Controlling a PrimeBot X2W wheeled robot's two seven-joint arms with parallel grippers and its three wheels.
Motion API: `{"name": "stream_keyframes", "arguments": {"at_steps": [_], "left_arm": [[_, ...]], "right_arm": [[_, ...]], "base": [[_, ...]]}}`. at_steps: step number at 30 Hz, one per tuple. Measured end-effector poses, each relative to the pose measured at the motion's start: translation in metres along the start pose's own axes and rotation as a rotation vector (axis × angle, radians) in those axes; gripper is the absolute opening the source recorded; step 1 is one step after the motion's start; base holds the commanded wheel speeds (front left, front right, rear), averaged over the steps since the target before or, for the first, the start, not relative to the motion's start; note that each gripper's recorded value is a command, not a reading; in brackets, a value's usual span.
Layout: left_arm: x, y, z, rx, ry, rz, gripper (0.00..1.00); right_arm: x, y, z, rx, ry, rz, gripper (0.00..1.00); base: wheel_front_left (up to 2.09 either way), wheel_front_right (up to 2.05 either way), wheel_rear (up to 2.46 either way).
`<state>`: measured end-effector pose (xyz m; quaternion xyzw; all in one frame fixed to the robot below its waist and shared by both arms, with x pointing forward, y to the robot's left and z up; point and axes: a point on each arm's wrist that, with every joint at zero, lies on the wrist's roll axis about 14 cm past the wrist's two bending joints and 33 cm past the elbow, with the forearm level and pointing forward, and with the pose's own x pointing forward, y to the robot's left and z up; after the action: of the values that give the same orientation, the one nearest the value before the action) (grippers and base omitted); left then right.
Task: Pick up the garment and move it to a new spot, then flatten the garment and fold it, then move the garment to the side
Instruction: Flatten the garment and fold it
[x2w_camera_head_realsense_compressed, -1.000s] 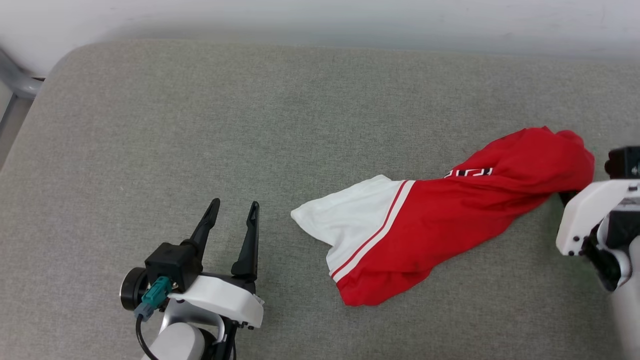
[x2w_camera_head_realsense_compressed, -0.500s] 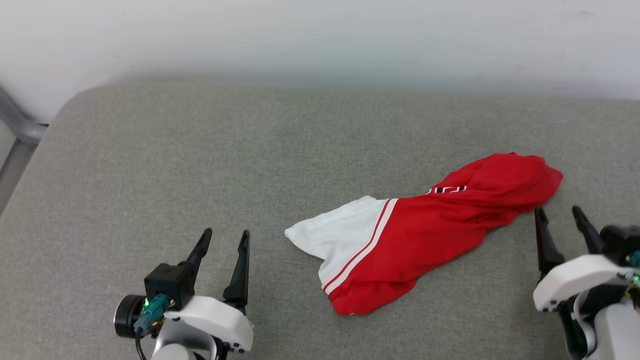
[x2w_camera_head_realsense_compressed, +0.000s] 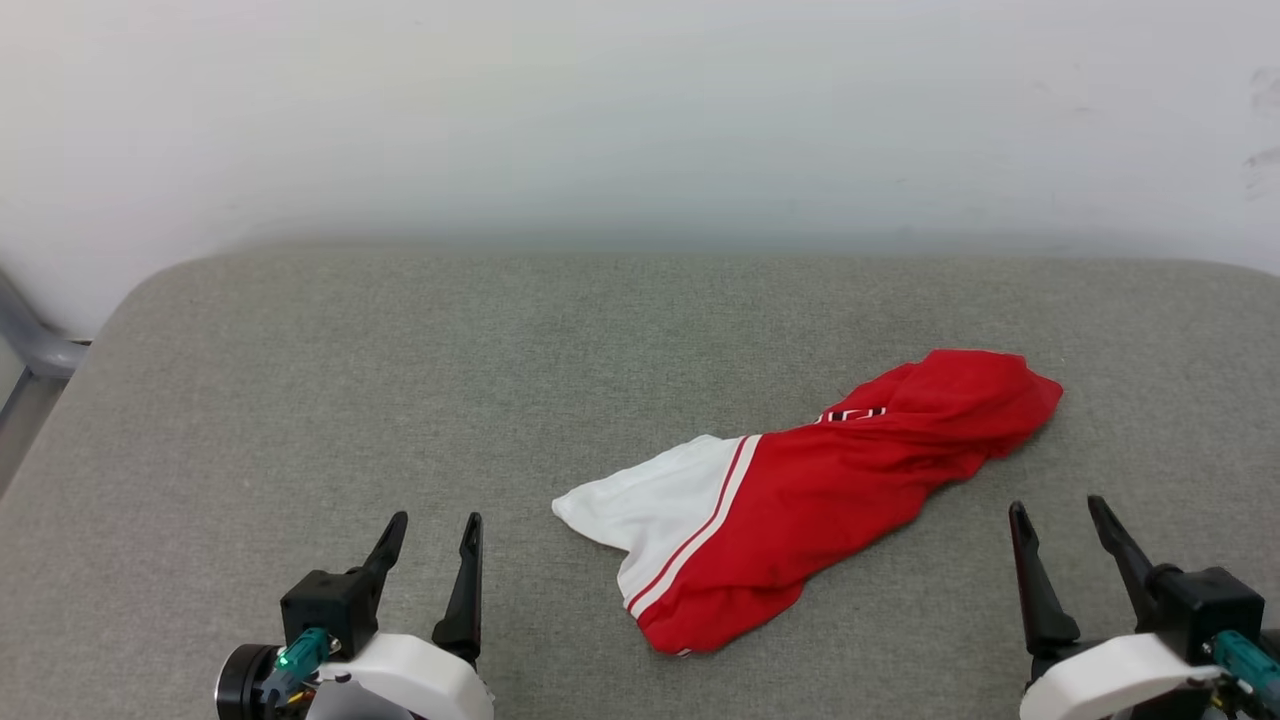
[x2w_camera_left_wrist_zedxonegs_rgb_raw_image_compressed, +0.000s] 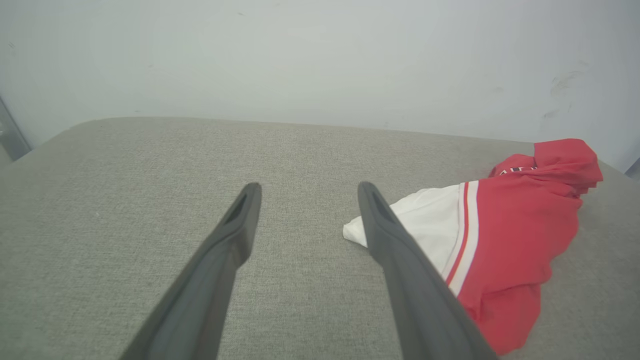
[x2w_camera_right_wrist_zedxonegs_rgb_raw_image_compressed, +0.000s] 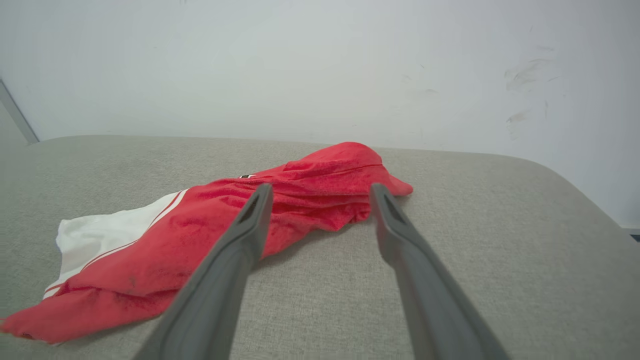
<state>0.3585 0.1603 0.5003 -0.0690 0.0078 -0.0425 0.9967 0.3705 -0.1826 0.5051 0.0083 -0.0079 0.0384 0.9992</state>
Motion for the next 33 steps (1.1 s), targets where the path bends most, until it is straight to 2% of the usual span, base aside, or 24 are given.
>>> {"name": "stream_keyframes", "arguments": {"at_steps": [15, 21, 26, 33], "left_arm": [[0.003, -0.004, -0.003, 0.004, 0.017, -0.013, 1.0], [0.013, -0.017, 0.0, 0.018, 0.025, -0.068, 1.0], [0.035, -0.046, -0.01, 0.003, 0.114, -0.174, 1.0], [0.058, -0.063, -0.055, -0.007, 0.392, -0.258, 1.0]], "right_arm": [[-0.023, 0.017, 0.013, 0.03, 0.006, 0.034, 1.0], [-0.023, 0.018, 0.012, 0.032, 0.012, 0.038, 1.0], [-0.018, 0.019, 0.005, 0.036, 0.035, 0.037, 1.0], [-0.01, 0.008, -0.012, 0.036, 0.098, 0.006, 1.0]], "base": [[0.0, 0.0, 0.0], [0.0, 0.0, 0.0], [0.0, 0.0, 0.0], [0.0, 0.0, 0.0]]}}
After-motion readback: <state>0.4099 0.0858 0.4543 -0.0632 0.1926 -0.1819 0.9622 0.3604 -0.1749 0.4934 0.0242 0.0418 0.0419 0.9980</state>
